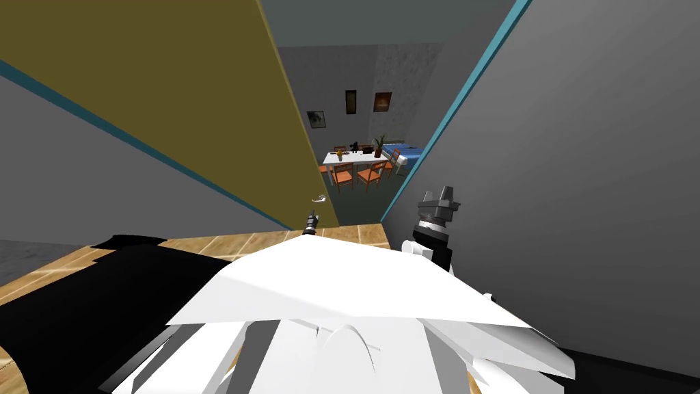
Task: Pull the door open
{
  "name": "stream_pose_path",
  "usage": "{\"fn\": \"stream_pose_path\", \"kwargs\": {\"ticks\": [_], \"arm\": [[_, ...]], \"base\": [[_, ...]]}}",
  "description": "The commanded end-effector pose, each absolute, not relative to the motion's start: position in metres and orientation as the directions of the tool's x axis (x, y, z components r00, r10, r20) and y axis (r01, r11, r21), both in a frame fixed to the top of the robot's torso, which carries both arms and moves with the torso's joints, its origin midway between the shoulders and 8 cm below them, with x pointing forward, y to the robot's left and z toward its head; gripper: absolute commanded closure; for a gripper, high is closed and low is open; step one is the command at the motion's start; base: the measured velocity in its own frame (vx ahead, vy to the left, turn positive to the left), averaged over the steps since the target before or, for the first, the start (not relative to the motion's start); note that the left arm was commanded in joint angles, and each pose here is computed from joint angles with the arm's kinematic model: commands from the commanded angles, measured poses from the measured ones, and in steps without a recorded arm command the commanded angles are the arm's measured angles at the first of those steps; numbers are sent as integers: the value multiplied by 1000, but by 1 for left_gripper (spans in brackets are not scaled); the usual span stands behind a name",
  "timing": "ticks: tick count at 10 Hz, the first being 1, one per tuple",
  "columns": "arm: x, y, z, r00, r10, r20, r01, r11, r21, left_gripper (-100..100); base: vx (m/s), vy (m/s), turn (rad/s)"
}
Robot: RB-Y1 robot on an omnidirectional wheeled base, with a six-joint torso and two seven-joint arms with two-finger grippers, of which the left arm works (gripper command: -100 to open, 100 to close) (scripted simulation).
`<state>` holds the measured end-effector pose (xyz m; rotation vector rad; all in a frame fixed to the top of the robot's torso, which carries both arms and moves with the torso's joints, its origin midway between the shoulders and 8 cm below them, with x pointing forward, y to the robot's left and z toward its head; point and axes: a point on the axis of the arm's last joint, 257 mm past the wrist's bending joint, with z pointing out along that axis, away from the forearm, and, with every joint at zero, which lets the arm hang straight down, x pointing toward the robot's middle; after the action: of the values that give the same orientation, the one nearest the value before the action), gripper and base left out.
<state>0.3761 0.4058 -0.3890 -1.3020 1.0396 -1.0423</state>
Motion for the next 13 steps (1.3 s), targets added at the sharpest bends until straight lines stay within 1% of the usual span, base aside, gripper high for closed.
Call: {"fn": "stream_pose_path", "kwargs": {"ticks": [1, 6, 9, 10, 13], "arm": [[372, 418, -390, 239, -971, -2, 1, 2, -1000, -100], [355, 462, -392, 296, -955, -3, -6, 1, -1000, -100], [353, 467, -392, 302, -953, -3, -8, 1, -1000, -100], [353, 467, -392, 302, -953, -3, -8, 1, -1000, 100], [353, 467, -392, 302, -953, -3, -8, 1, -1000, 100]], "base": [[122, 4, -117], [206, 14, -130], [113, 7, -28], [-8, 0, 15], [-19, -1, -4]]}}
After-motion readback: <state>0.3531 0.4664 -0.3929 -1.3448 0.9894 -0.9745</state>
